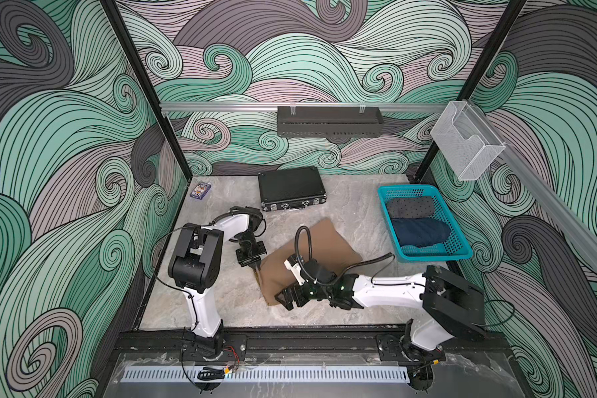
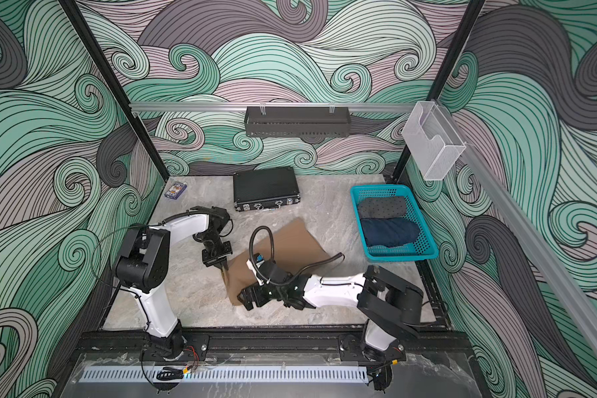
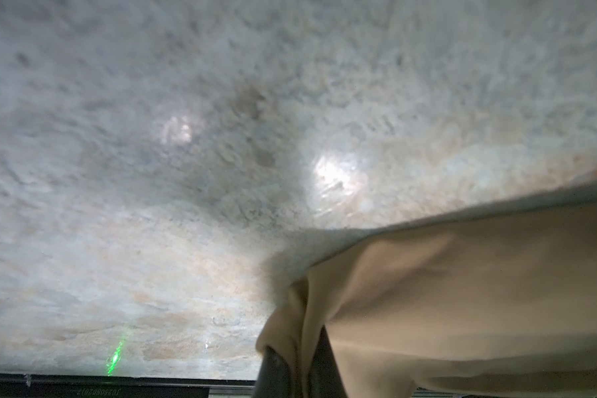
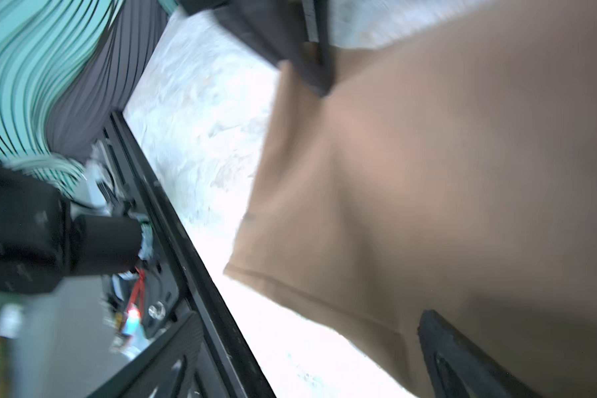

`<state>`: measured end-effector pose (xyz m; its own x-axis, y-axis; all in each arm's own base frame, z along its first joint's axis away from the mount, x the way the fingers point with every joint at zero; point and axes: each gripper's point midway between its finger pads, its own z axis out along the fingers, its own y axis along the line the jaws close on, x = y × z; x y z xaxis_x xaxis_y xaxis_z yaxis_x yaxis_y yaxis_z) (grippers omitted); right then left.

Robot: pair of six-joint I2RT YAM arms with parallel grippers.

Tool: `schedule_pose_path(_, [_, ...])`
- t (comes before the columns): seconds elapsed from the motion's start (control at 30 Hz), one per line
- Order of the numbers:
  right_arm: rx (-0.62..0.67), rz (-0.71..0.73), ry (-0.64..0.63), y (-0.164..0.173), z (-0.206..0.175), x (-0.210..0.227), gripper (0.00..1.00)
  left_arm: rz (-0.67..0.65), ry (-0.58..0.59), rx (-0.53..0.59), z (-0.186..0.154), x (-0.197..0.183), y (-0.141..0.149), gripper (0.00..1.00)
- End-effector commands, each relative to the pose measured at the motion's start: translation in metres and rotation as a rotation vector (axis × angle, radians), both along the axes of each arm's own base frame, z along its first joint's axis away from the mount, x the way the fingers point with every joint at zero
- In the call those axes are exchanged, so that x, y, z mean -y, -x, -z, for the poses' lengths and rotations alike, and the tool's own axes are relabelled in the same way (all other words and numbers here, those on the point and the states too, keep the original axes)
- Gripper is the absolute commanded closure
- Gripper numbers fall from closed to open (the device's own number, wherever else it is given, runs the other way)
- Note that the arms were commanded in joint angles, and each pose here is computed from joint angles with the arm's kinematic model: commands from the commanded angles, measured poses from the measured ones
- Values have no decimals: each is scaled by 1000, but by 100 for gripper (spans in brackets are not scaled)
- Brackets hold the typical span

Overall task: Roll up the skirts
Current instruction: Roll the skirt at the center of the board.

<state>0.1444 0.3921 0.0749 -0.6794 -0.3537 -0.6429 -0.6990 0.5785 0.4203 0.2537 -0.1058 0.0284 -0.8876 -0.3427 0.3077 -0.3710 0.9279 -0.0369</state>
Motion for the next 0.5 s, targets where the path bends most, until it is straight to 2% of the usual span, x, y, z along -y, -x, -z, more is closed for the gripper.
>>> schedule_pose_path(0.0, [518, -50, 66, -11, -16, 6, 1, 21, 16, 6, -3, 0, -3, 100])
schedule_pose_path(0.07, [659, -64, 75, -8, -24, 6, 1, 30, 21, 13, -4, 0, -2, 100])
schedule_pose_path(0.17, [652, -37, 165, -17, -25, 6, 1, 30, 31, 27, -2, 1, -1, 100])
schedule_pose_path(0.23, [641, -244, 252, -1, -9, 1, 1, 29, 42, 30, 0, 3, 0, 100])
schedule_pose_path(0.47, [845, -437, 423, -3, 28, 9, 1, 37, 86, 42, -2, 9, -3, 100])
